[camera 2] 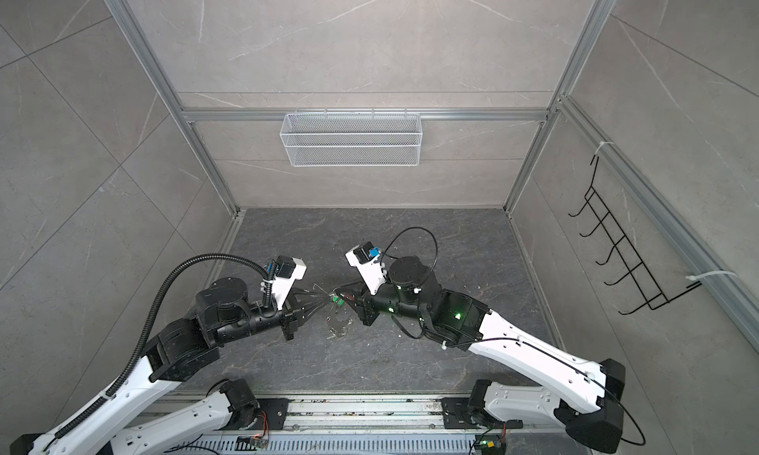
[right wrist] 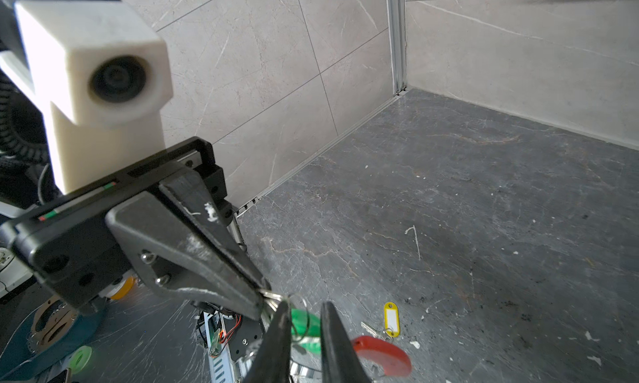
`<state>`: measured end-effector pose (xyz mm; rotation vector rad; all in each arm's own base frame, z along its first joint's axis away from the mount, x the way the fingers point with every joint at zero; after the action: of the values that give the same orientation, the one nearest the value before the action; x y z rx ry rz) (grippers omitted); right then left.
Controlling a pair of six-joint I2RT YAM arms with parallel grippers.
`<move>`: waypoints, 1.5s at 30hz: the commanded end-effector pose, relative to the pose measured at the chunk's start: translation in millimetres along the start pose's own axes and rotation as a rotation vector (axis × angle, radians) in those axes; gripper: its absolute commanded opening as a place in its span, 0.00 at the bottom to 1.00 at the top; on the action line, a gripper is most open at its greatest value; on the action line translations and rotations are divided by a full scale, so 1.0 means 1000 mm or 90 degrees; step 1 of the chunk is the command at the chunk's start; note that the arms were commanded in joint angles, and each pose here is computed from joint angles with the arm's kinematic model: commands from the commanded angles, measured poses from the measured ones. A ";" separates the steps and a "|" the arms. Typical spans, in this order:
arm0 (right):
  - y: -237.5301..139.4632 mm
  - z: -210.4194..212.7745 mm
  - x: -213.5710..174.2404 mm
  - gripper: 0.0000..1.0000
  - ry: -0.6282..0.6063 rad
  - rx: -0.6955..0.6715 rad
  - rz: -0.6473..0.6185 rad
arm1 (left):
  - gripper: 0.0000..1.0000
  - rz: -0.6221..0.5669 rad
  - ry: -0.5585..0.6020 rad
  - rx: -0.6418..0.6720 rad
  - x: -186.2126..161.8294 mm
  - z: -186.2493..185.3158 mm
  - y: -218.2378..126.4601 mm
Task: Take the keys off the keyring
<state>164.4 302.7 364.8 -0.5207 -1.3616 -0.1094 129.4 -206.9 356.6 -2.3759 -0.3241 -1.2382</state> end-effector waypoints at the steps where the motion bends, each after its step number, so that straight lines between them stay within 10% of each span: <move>1: -0.014 0.001 0.011 0.26 -0.006 0.009 -0.021 | 0.00 -0.058 -0.002 -0.014 0.017 -0.008 -0.006; 18: 0.003 0.012 0.001 0.41 0.017 0.155 -0.051 | 0.00 -0.168 -0.058 0.006 0.034 0.000 -0.015; 45: 0.006 0.005 0.022 0.27 0.004 0.145 -0.110 | 0.00 -0.123 -0.042 -0.020 0.026 -0.004 -0.004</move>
<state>170.6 313.9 364.1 -0.2829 -1.3513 -0.0743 143.1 -202.9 365.4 -2.4299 -0.5601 -1.1834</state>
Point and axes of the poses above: each gripper's point midway between its finger pads, its own y axis out along the fingers, its own z axis along the line the jaws close on, x = y × z, the point moved 4 cm from there along -y, back along the fingers, and after that the axes turned 13 degrees about -y, right-handed, at the moved point
